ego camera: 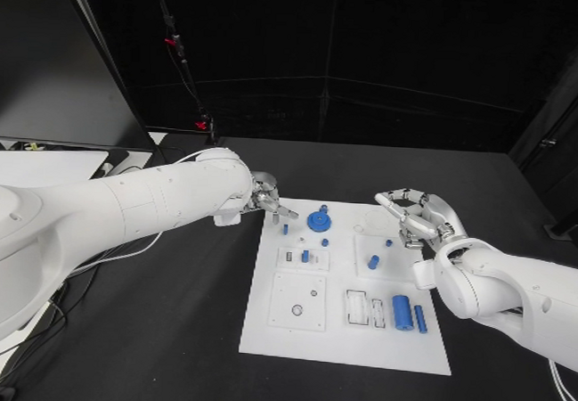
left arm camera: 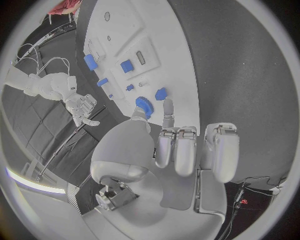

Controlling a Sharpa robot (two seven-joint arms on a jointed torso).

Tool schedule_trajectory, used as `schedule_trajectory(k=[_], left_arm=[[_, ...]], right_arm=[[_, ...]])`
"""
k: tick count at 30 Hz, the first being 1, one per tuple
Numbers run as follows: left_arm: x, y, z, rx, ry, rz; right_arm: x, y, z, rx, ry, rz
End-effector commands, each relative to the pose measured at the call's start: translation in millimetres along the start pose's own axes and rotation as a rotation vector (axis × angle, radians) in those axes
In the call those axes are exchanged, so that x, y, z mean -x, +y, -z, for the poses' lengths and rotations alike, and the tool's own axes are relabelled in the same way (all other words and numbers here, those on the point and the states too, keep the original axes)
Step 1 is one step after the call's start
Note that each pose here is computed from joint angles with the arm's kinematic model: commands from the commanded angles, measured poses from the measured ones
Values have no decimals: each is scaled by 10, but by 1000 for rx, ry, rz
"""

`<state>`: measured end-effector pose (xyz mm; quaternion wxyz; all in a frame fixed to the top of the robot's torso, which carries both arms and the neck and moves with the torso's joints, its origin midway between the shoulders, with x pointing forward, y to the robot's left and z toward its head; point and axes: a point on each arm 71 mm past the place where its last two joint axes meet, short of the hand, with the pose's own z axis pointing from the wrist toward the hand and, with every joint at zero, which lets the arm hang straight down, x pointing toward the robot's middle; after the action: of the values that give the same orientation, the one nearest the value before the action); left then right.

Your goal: Assemble the parts on the task board

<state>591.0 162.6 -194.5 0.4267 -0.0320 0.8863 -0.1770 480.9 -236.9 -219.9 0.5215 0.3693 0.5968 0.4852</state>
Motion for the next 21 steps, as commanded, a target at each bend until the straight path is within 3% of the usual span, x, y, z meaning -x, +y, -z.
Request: schedule_trajectory(k=[1,11,21], left_arm=[[-21,-3,-13,-10,40,-17],[-90,-12,-52,-15,104,-25],[-77,29,-62,7,96,-19]], right_arm=[[-6,16,-4,7,0,-3],[-15,15,-6,3,2,-4],[-8,14,-2,2,2,-4]])
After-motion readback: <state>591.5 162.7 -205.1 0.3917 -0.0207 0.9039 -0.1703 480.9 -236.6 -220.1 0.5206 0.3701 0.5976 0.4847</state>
